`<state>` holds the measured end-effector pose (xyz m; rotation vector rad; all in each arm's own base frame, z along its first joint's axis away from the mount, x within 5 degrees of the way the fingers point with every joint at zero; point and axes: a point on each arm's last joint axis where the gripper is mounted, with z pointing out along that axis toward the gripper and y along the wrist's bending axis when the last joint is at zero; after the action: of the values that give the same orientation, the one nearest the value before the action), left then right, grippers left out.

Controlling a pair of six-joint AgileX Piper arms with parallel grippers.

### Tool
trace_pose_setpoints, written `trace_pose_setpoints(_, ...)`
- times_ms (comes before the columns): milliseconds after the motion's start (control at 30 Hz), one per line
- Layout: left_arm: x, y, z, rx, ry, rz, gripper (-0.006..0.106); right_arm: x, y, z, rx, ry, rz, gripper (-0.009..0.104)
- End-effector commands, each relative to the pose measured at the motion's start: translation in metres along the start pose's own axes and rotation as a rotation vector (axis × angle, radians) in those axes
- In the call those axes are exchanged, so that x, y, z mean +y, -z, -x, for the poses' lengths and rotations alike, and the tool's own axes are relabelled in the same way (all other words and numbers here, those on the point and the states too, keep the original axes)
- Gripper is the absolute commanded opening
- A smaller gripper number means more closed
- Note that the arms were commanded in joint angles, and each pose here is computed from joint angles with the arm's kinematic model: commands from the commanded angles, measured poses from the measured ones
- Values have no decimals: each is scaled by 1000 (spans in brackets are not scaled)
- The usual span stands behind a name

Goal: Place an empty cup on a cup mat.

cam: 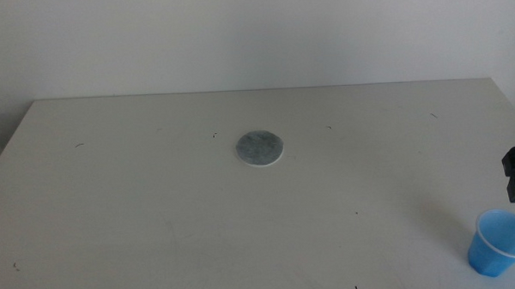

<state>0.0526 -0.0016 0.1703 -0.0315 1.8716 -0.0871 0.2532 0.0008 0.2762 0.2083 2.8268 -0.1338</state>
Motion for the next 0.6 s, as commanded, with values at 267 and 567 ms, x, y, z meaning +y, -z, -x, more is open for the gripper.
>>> trace_pose_setpoints(267, -1, 2, 8, -84, 11, -11, 105, -3, -20, -10, -89, 4, 12, 91)
trace_pose_setpoints(567, -1, 2, 8, -84, 11, -11, 105, -7, -39, -20, -94, -27, 28, 82)
